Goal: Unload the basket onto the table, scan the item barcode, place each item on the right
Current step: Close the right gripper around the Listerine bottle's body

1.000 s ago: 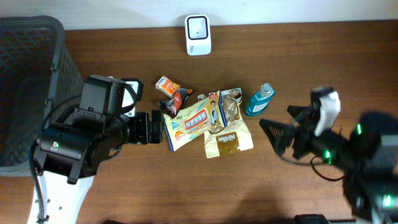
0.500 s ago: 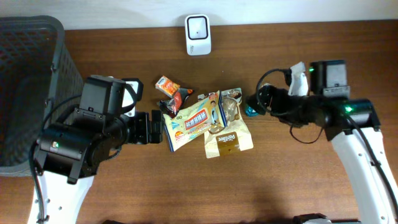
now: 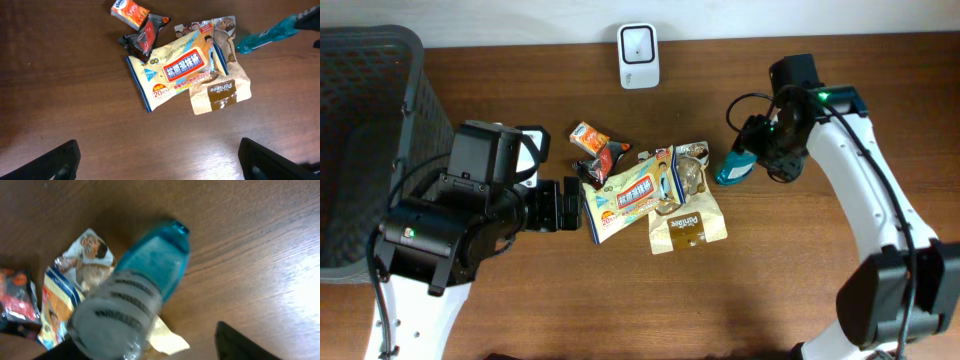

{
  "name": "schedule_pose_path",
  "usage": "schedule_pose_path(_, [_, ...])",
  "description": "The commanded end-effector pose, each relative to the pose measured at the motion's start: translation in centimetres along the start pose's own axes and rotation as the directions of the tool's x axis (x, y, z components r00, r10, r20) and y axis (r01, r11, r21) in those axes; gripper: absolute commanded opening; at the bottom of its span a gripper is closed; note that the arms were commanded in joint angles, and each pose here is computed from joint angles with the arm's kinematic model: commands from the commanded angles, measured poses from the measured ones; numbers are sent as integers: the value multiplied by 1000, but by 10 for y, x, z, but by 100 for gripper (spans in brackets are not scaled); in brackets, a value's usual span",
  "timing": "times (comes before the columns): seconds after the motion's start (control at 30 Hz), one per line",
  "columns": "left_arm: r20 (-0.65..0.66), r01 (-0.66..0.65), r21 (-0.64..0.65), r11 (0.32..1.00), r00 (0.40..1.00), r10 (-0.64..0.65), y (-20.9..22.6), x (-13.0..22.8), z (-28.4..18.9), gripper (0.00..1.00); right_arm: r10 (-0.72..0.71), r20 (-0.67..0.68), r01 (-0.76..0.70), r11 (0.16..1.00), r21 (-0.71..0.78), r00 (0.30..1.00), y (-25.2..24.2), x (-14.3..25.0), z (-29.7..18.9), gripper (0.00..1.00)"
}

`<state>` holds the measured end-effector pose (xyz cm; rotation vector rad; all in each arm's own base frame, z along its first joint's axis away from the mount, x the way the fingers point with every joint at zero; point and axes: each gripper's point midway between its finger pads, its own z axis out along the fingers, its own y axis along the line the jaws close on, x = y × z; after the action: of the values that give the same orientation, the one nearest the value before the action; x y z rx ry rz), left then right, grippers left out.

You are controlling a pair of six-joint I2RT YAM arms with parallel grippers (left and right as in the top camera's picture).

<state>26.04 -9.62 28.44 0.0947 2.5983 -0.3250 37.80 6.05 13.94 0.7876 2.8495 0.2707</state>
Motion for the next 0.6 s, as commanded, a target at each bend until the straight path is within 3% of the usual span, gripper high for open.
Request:
schedule_pose_path(0.0, [8, -11, -7, 1000, 1000, 11, 1, -2, -2, 99, 16, 50, -15, 1000, -17, 999, 7, -9, -6, 69])
schedule_pose_path(0.3, [8, -11, -8, 1000, 1000, 11, 1, -2, -2, 99, 12, 108, -4, 997, -71, 994, 19, -24, -8, 69])
schedule_pose_path(0.57, [8, -11, -8, 1000, 1000, 11, 1, -2, -2, 99, 48, 161, -40, 998, -48, 986, 16, -35, -9, 60])
